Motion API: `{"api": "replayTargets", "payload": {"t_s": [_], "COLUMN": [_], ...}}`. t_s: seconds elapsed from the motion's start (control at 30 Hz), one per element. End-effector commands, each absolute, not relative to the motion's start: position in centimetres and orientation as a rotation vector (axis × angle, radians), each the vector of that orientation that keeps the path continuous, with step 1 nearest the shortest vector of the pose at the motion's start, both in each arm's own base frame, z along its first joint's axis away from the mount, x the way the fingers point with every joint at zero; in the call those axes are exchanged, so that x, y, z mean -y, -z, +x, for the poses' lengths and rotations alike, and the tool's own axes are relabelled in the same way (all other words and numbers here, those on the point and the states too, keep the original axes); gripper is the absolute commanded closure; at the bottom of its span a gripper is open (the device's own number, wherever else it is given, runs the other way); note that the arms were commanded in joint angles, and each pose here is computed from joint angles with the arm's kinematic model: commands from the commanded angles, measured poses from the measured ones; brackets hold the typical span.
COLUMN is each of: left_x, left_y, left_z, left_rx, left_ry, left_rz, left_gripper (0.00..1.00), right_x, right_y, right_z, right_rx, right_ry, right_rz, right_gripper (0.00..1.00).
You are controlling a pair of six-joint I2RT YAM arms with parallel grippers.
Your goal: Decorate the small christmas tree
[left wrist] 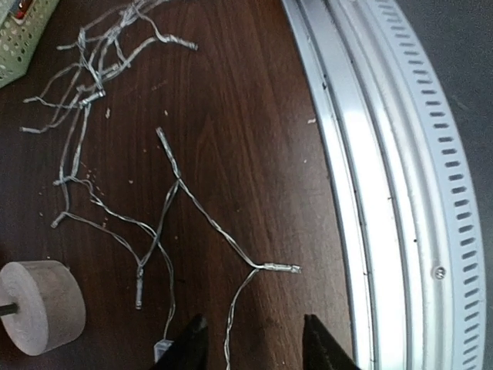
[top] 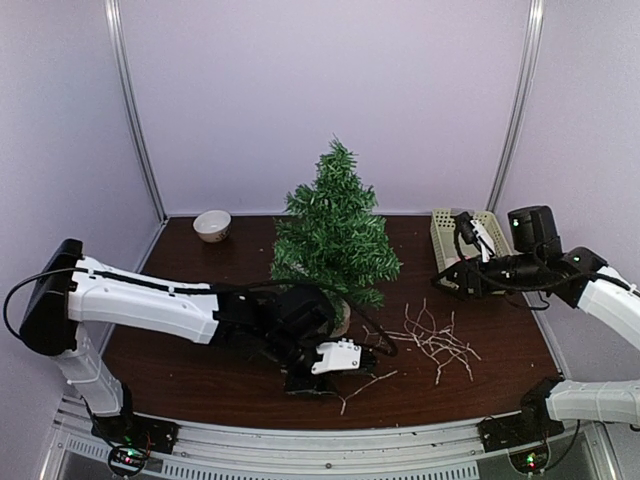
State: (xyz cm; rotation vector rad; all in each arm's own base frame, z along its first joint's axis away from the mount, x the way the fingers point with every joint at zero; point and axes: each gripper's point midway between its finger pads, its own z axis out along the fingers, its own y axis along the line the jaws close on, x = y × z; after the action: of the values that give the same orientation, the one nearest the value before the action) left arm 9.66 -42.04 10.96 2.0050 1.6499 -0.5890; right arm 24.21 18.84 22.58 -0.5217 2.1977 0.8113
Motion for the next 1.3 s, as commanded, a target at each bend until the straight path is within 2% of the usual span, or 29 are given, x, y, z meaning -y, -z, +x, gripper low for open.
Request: {"api": "replayTargets", "payload": {"t_s": [0.0, 0.4, 0.9, 1.03, 1.2, 1.27], "left_x": [44.0, 45.3, 45.9, 44.9, 43.1, 42.4], "left_y": [-8.4, -4.8, -2.1, -0.9, -0.2, -0.5], "left_z": [9.5, 11.6, 10.8, 10.0, 9.0, 9.1], "left_rx": [-1.721, -1.903, -2.006, -2.066, -2.131, -2.132], "left_ry": [0.516, 0.302, 0.291, 0.287, 0.259, 0.234], "left_rz": [1.956, 1.758, 1.709, 1.745, 1.818, 1.830], "left_gripper": [0.56, 0.59, 0.72, 0.80, 0.99, 1.00], "right_x": [-18.5, -18.5, -18.4, -18.3, -18.1, -18.1], "right_y": [-24.1, -23.9, -23.7, -23.7, -23.9, -23.8], "right_z": [24.4, 24.7, 25.0, 25.0, 24.9, 24.8], "right_rx": [-2.130, -2.135, -2.133, -2.133, -2.129, -2.128], "right_ry": [-0.766, -0.752, -0.742, -0.734, -0.728, -0.726], "right_rz": [-0.527, -0.520, -0.517, -0.513, -0.511, -0.511], "right_gripper": [0.33, 0.34, 0.34, 0.34, 0.34, 0.35]}}
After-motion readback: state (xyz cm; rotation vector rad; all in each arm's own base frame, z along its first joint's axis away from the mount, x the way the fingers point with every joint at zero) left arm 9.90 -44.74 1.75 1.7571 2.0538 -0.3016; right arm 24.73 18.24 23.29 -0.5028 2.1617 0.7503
